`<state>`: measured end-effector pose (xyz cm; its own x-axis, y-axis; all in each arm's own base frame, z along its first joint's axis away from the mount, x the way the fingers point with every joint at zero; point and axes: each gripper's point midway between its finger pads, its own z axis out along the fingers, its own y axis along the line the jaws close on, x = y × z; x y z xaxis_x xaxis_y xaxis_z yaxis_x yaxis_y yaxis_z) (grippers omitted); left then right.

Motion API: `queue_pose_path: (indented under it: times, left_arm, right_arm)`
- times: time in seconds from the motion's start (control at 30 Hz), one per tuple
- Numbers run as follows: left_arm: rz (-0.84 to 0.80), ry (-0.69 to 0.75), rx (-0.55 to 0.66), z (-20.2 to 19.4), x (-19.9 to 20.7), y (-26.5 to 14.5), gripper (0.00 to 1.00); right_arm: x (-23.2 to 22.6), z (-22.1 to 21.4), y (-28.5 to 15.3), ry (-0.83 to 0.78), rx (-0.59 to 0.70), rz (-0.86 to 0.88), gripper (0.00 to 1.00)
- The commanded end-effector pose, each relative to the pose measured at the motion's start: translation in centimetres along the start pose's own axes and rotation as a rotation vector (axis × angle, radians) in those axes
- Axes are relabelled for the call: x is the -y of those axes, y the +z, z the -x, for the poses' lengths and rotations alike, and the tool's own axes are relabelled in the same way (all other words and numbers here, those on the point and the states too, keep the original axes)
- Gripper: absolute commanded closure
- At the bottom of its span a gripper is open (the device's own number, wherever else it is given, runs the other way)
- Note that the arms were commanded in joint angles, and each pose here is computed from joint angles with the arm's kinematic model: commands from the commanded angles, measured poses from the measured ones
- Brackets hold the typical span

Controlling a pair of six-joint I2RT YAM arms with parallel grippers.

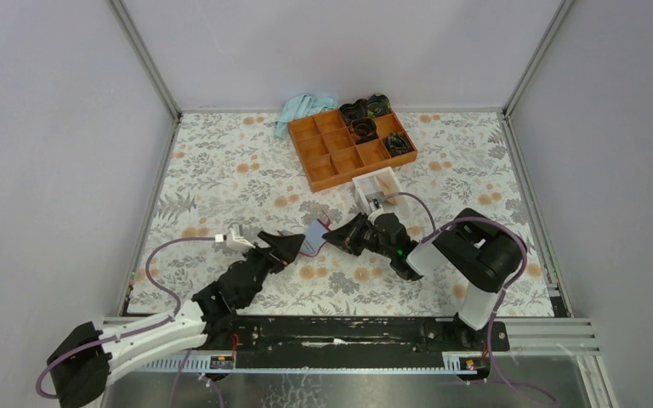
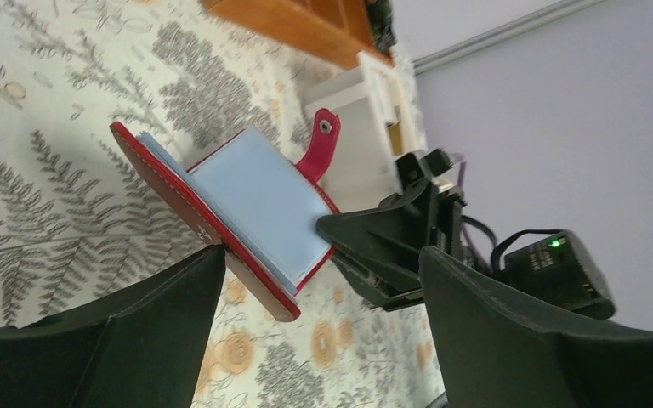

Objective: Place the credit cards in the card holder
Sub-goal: Close the card holder at the center of the board.

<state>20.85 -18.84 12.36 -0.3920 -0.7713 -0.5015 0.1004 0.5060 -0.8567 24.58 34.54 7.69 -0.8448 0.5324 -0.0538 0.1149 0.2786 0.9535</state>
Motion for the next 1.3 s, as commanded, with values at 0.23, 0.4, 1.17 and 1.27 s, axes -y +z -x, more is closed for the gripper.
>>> queue_pose_path:
  times: [0.23, 0.4, 1.17, 1.27]
  left_arm:
    - [0.1, 0.07, -0.116, -4.1, -7.1, -1.3, 0.1]
    - [0.091, 0.095, -0.103, -3.7, -6.5, -1.0, 0.1]
    - [0.032, 0.139, -0.135, -4.7, -3.4, 1.1, 0.11]
    - [0.033, 0.148, -0.146, -5.0, -3.2, 1.4, 0.11]
  right_arm:
    - [0.0, -1.8, 0.4, -0.005, -0.054, 0.075, 1.0]
    - [1.8, -2.2, 0.1, -0.007, -0.06, 0.036, 1.0]
    - [6.5, -3.1, -0.4, -0.009, -0.066, -0.063, 1.0]
    - [6.7, -3.2, -0.4, -0.011, -0.068, -0.068, 0.99]
